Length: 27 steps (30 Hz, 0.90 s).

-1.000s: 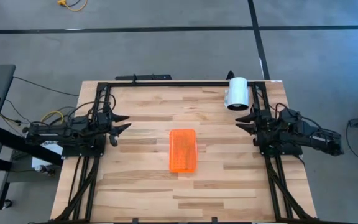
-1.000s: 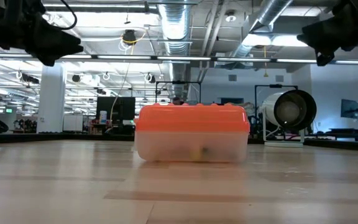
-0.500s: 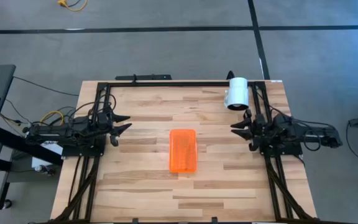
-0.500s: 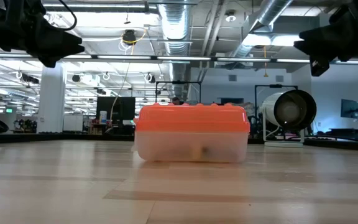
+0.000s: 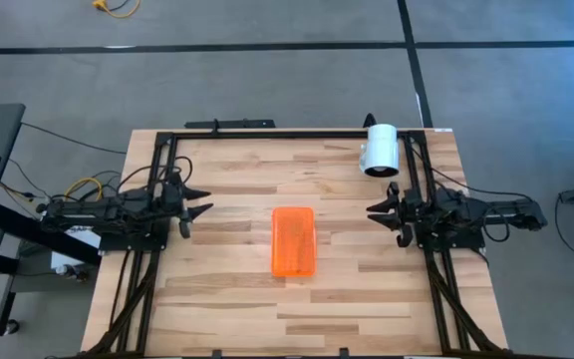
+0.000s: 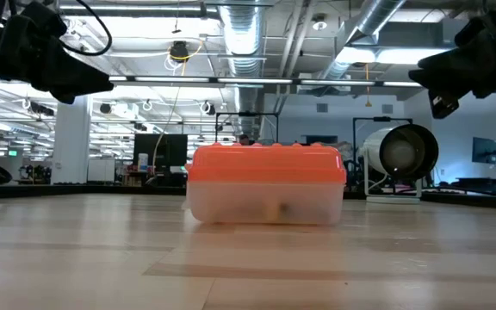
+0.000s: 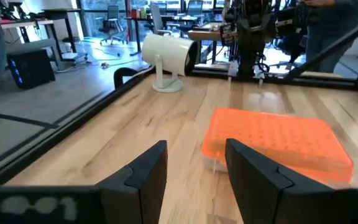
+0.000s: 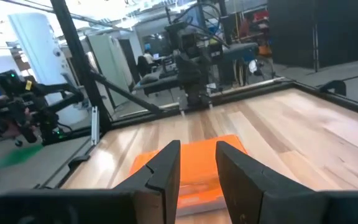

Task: Pick & place school supplies into a supply box
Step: Return to Home Position

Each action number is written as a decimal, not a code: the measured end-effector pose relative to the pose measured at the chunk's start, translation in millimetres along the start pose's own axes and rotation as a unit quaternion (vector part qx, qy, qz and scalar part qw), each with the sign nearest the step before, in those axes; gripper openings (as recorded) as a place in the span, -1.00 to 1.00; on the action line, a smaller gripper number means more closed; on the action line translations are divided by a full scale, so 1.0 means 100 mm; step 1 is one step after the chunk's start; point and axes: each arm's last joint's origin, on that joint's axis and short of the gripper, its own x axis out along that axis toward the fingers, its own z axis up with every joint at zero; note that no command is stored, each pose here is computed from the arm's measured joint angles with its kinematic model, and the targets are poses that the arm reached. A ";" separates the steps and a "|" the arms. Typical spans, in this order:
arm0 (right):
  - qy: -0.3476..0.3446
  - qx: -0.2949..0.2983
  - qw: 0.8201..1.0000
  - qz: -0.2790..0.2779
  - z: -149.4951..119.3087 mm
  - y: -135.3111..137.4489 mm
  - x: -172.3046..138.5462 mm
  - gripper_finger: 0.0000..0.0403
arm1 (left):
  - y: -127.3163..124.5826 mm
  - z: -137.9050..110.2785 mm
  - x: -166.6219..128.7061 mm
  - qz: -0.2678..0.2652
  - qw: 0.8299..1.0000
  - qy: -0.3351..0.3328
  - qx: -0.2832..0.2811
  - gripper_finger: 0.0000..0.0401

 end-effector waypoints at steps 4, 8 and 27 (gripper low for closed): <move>0.000 -0.002 1.000 0.000 0.00 0.00 0.00 -0.52 | 0.00 -0.03 0.01 -0.002 1.000 0.007 0.013 -0.24; 0.000 -0.001 1.000 0.000 0.00 0.00 0.00 -0.52 | -0.07 -0.12 0.09 -0.078 0.996 -0.039 0.026 -0.24; -0.001 0.031 0.999 -0.010 0.00 -0.02 0.00 -0.52 | -0.11 -0.20 0.15 -0.125 0.991 -0.040 -0.014 -0.24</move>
